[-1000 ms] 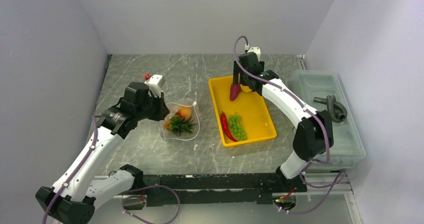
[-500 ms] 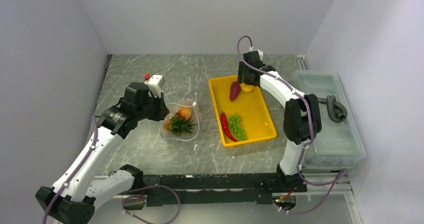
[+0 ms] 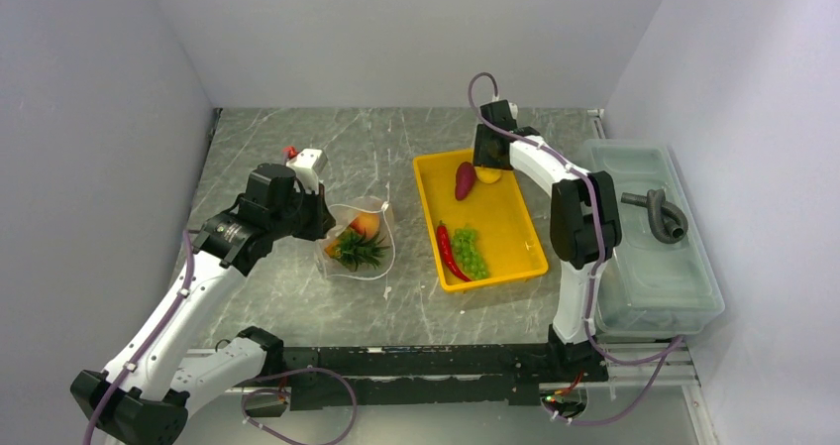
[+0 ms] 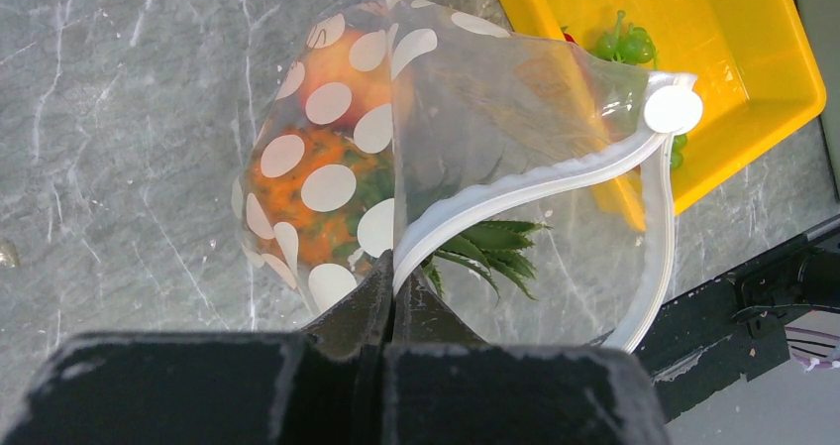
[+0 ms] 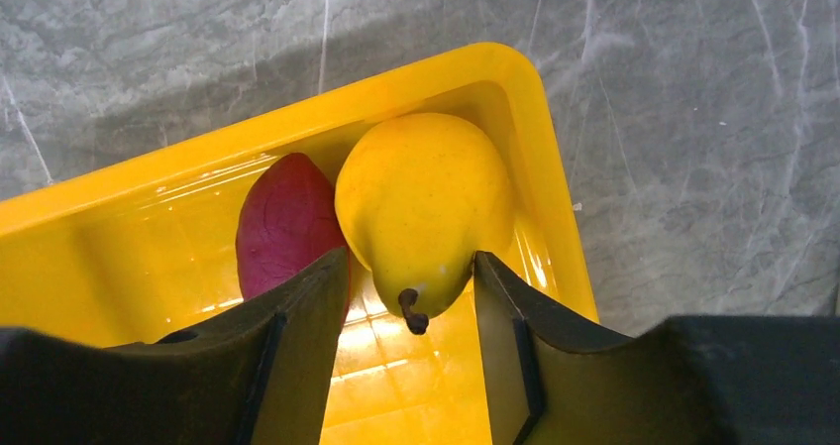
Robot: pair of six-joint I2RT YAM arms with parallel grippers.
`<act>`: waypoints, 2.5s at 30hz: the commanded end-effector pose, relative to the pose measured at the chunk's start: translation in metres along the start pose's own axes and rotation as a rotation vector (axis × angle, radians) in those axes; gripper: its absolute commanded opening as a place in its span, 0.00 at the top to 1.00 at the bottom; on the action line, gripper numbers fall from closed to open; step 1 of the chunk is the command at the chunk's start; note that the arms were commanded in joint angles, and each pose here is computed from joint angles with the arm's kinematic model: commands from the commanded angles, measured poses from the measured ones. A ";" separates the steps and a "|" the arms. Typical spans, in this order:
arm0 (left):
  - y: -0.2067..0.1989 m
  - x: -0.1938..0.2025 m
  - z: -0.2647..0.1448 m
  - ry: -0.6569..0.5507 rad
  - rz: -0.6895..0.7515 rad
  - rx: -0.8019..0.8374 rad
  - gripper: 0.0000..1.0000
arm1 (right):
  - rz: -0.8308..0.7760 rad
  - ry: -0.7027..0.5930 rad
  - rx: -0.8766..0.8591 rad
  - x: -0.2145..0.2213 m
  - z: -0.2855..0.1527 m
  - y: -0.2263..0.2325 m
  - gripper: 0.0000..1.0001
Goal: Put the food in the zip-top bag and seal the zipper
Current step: Pick up the fake fruit from the bin, then place the fake fruit in the zipper food storage bag.
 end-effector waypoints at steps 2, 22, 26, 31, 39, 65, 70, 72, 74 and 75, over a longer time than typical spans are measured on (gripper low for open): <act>0.002 -0.003 0.001 -0.018 0.013 -0.012 1.00 | 0.027 -0.067 -0.019 -0.020 -0.008 0.000 0.52; 0.003 -0.003 -0.003 -0.039 0.008 -0.024 1.00 | -0.014 -0.313 -0.138 -0.027 -0.160 -0.002 0.89; 0.002 -0.004 -0.004 -0.044 0.008 -0.015 1.00 | -0.061 -0.367 -0.209 -0.013 -0.203 0.016 0.89; 0.002 -0.004 -0.005 -0.052 0.007 -0.009 1.00 | -0.130 -0.423 -0.399 0.012 -0.254 0.042 0.91; 0.001 -0.003 -0.005 -0.053 0.006 -0.001 1.00 | -0.227 -0.485 -0.705 0.046 -0.322 0.063 0.92; 0.000 -0.003 -0.006 -0.054 0.004 0.005 1.00 | -0.493 -0.408 -0.900 0.102 -0.352 0.172 0.93; 0.000 -0.004 -0.006 -0.054 0.005 0.011 1.00 | -0.493 -0.412 -0.830 0.097 -0.339 0.187 0.93; 0.000 -0.004 -0.006 -0.056 0.005 0.013 1.00 | -0.499 -0.404 -0.797 0.095 -0.333 0.193 0.93; 0.000 -0.004 -0.007 -0.058 0.005 0.014 1.00 | -0.506 -0.395 -0.768 0.094 -0.328 0.199 0.93; 0.000 -0.003 -0.006 -0.056 0.005 0.016 1.00 | -0.509 -0.390 -0.755 0.094 -0.325 0.202 0.93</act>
Point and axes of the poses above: each gripper's point midway between its finger pads, its own z axis out along the fingers, its own y axis along the line the jaws close on, x = y × z, the point moved 9 cm from there along -z, back along the fingers, and after that the axes turned 10 degrees about -z, right-handed, at the moved point
